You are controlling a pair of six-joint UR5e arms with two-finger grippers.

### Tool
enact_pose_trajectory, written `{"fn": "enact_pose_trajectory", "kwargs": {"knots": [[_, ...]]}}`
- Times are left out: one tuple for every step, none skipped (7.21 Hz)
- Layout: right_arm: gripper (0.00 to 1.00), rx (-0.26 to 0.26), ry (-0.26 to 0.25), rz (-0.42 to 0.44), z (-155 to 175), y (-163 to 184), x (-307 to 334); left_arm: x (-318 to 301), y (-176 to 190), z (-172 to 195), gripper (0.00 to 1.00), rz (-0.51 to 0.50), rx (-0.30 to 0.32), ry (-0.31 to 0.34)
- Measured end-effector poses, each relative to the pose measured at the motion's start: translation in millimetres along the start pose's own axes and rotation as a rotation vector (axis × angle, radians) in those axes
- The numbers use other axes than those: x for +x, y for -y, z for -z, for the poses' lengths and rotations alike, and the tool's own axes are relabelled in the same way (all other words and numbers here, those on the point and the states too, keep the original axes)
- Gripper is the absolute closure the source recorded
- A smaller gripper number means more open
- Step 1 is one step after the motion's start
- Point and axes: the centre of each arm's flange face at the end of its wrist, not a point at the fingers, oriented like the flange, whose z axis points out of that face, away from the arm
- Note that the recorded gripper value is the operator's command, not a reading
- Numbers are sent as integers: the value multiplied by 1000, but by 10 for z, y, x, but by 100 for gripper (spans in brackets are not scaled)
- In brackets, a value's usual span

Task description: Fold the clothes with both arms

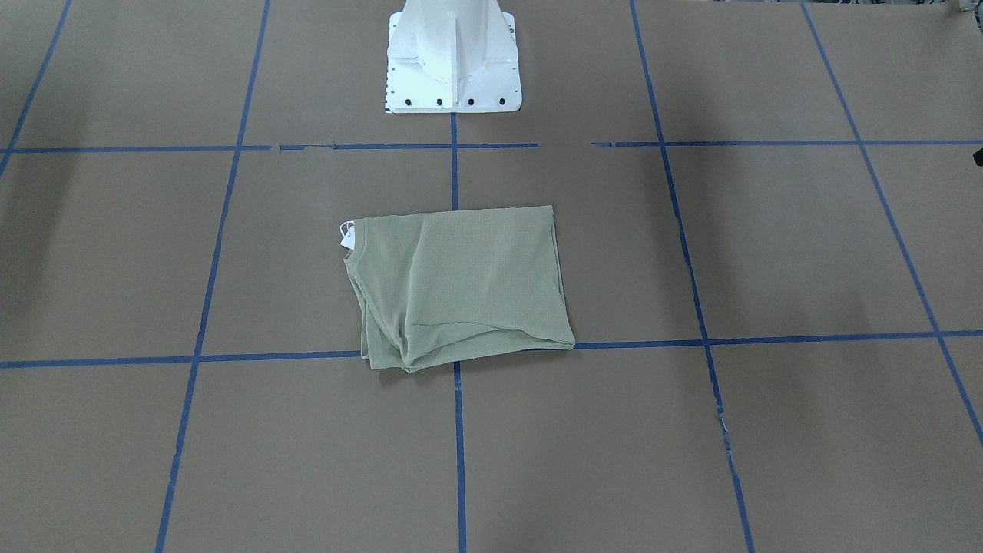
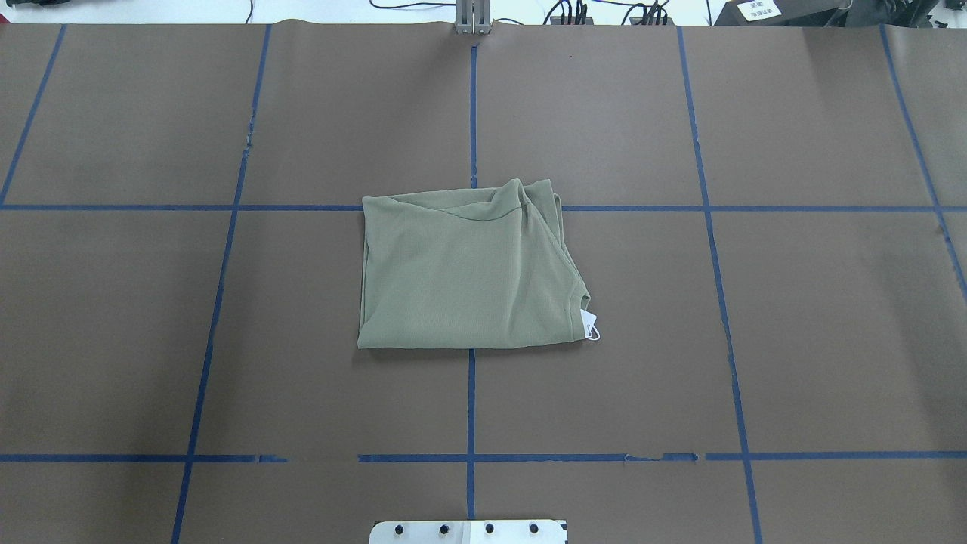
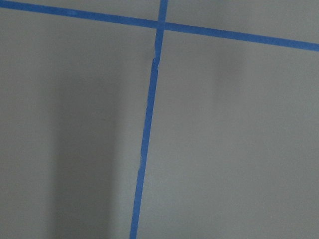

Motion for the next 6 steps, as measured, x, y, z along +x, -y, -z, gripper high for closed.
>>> {"fn": "enact_pose_trajectory", "kwargs": {"knots": [[0, -1, 0, 0, -5, -6, 4, -18, -14, -8, 0, 4, -1, 2], [0, -1, 0, 0, -8, -11, 7, -15, -2, 8, 0, 2, 4, 4], [0, 0, 0, 2, -7, -11, 5, -8, 32, 36, 0, -5, 10, 24], [0, 1, 0, 2, -4, -12, 2, -16, 56, 67, 0, -12, 16, 58], [0, 2, 0, 3, -3, -11, 1, -22, 65, 85, 0, -15, 20, 77], [0, 2, 0, 3, -3, -11, 1, -18, 75, 94, 0, -18, 23, 84]]}}
